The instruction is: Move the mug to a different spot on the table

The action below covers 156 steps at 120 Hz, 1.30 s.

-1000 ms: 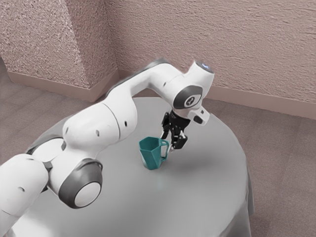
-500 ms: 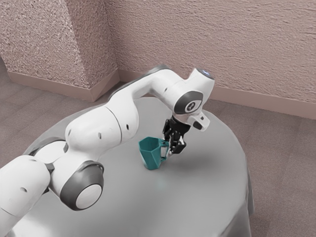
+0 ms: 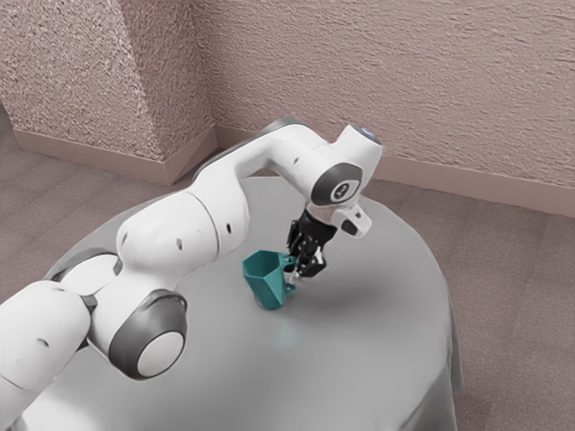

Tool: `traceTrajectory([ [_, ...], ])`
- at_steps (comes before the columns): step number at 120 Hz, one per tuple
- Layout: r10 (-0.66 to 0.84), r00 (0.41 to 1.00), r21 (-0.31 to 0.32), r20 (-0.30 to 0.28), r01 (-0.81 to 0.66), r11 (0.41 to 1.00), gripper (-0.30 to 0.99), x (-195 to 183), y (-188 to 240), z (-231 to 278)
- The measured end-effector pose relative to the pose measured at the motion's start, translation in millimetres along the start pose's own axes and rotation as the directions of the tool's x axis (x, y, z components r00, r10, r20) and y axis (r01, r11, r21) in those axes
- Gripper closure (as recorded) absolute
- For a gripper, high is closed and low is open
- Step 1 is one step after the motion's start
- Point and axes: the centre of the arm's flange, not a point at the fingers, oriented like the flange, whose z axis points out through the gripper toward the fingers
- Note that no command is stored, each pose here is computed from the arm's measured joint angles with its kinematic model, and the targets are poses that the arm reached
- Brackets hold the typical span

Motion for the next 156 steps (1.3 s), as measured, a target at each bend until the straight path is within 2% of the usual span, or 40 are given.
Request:
traceTrajectory([
  [30,0.062,0.998,0.022,-0.01,-0.062,0.998,0.6,2.1,-4.1,1.4],
  [60,0.1,0.995,0.034,0.011,-0.1,0.994,0.61,-0.5,-7.0,3.1],
  [96,0.093,0.995,0.027,0.031,-0.094,0.995,0.65,-26.5,-29.8,-8.1],
  [110,0.046,0.999,0.013,0.022,-0.047,0.999,0.65,-52.2,-63.3,-11.4],
  [131,-0.068,0.997,-0.057,0.031,0.07,0.996,0.66,-105.7,-143.6,21.3],
  [156,-0.124,0.992,-0.104,0.035,0.127,0.986,0.66,-115.7,-156.4,33.8],
])
